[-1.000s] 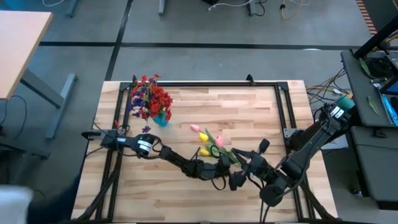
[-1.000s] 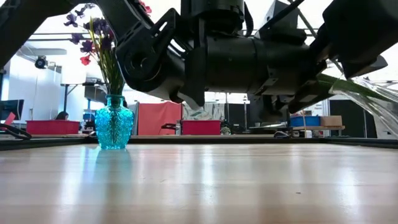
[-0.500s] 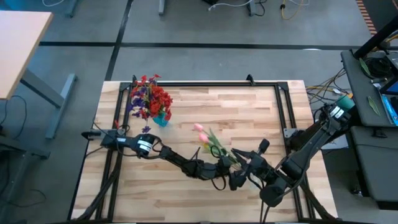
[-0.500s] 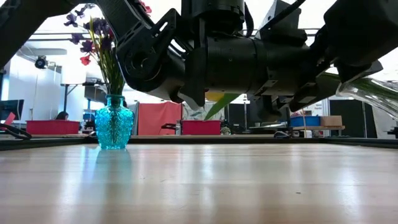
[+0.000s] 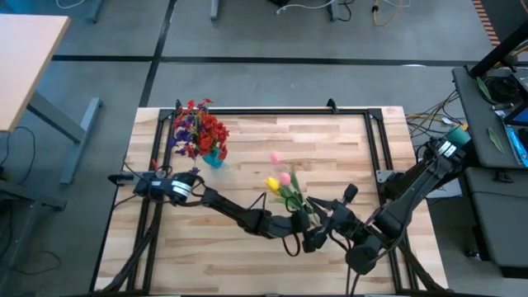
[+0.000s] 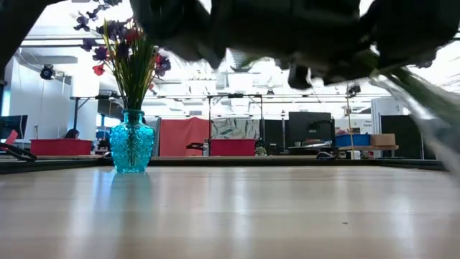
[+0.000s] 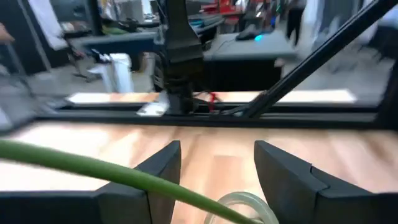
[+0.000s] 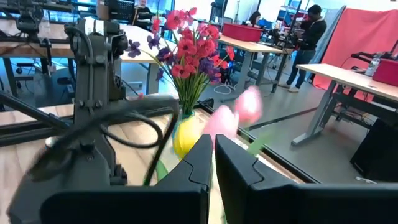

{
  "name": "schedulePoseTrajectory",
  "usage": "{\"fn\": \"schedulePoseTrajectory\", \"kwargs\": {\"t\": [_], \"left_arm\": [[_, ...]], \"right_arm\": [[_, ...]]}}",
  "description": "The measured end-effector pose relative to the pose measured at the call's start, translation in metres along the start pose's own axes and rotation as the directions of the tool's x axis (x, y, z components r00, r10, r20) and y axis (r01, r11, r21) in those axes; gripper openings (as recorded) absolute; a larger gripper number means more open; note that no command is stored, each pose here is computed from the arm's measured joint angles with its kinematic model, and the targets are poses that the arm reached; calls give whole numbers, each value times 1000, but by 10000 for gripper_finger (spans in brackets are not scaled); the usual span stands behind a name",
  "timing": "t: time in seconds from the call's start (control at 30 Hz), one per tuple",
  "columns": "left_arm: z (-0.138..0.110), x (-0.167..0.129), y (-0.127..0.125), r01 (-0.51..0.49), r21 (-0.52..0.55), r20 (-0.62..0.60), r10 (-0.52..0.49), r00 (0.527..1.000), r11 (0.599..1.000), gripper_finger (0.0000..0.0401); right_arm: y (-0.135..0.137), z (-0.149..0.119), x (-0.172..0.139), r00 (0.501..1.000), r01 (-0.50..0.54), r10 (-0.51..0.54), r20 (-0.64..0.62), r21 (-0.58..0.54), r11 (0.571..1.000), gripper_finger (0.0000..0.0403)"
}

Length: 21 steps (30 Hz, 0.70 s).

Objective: Sort flowers into vase by color
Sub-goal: Put the pink tulip into the transparent vase

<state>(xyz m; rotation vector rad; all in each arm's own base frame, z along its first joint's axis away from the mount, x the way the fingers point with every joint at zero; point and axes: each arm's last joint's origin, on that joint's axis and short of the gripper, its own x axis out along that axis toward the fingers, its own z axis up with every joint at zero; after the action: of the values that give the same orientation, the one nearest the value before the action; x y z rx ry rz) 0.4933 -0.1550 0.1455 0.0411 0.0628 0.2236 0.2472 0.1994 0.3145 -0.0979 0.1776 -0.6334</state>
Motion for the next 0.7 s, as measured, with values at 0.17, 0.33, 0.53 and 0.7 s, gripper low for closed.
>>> {"fn": "schedulePoseTrajectory", "kwargs": {"t": [0.17,0.33,0.53,0.7], "left_arm": [[15,-4,4,-53,182,-34,60,998,982,187],[18,-5,4,-43,308,-43,59,997,951,187],[16,-7,1,-18,414,-73,54,996,910,187],[25,-5,-6,17,520,-104,43,994,854,187]], "right_arm": [[0,4,0,1000,-1,1,3,-11,1000,13],[0,4,0,1000,-1,1,3,-13,1000,13],[0,4,0,1000,-1,1,3,-12,1000,13],[0,4,0,1000,-1,1,3,-12,1000,13]]}}
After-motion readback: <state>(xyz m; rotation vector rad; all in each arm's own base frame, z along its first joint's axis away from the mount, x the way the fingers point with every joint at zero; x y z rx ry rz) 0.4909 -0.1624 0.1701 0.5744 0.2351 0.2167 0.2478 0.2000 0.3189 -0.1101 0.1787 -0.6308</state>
